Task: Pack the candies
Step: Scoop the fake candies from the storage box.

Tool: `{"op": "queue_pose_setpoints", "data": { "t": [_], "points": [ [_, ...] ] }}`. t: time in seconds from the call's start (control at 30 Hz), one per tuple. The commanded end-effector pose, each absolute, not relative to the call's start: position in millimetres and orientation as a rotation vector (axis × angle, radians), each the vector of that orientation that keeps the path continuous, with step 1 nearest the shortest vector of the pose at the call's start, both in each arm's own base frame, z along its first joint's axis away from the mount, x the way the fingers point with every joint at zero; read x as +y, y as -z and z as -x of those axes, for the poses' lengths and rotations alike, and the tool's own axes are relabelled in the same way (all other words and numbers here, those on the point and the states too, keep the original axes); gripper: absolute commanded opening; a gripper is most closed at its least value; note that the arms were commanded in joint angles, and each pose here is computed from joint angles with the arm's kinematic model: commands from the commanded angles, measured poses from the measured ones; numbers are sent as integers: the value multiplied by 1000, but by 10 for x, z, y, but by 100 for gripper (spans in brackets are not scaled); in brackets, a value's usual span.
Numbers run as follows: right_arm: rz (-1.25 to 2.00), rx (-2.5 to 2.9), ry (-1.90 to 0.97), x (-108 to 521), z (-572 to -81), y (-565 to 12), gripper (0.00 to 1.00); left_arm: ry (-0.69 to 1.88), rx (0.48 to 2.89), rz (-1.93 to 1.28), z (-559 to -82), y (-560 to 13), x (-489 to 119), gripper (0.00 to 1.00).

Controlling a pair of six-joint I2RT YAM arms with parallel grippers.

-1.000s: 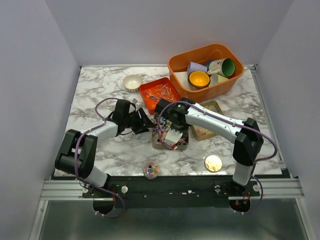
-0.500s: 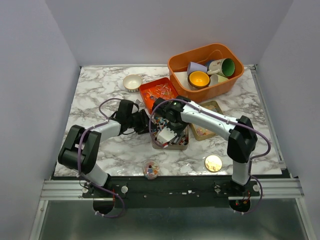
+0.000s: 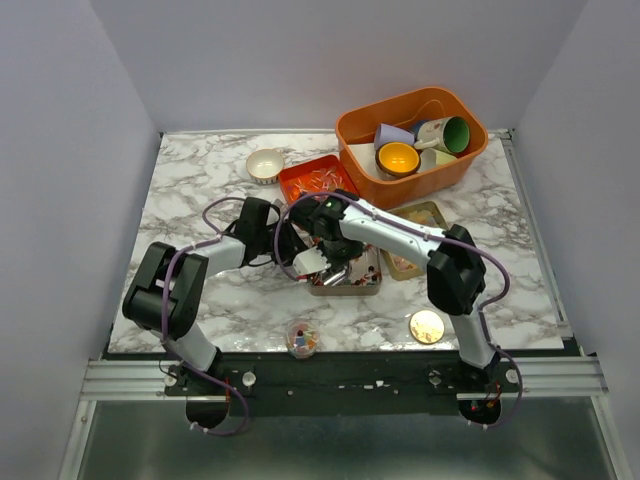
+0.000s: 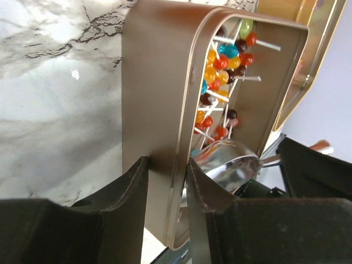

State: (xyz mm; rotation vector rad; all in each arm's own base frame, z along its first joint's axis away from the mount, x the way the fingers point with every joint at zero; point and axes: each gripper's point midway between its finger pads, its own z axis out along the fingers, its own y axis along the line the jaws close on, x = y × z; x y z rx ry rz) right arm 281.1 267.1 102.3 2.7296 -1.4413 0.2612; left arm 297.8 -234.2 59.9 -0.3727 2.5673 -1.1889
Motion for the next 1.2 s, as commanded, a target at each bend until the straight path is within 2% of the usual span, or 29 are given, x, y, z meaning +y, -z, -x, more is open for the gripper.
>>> {"op": "queue_pose_setpoints", "data": {
  "t": [0.0, 0.23, 0.5, 0.63, 0.97, 1.07, 1.1, 1.17],
  "points": [
    [-2552, -1497, -180, 2542, -2450, -1015, 1, 1270, 2557, 443, -3035, -647, -2469, 23],
    [-2604, -1538, -145, 2811, -2371, -974, 1, 1292, 2546, 474, -3059, -671, -2491, 18],
    [-2742, -1483, 81, 2888, -2111, -697, 1, 1307, 2515, 410, -3117, -790, -2516, 17],
    [-2885, -1481, 72, 2953, -2169, -626, 1, 1300, 2523, 354, -3110, -815, -2514, 16],
    [-2906, -1671, 162, 3139, -2359, -594, 1, 1325, 2532, 292, -3083, -836, -2522, 15],
    [-2943, -1717, 226, 3210, -2419, -659, 1, 1324, 2506, 237, -3148, -1012, -2519, 15],
    [-2953, -1720, 273, 3221, -2386, -675, 1, 1318, 2481, 201, -3180, -1081, -2502, 16],
    [-2988, -1726, 304, 3239, -2420, -689, 1, 1294, 2509, 222, -3163, -1101, -2422, 31]
  ]
}}
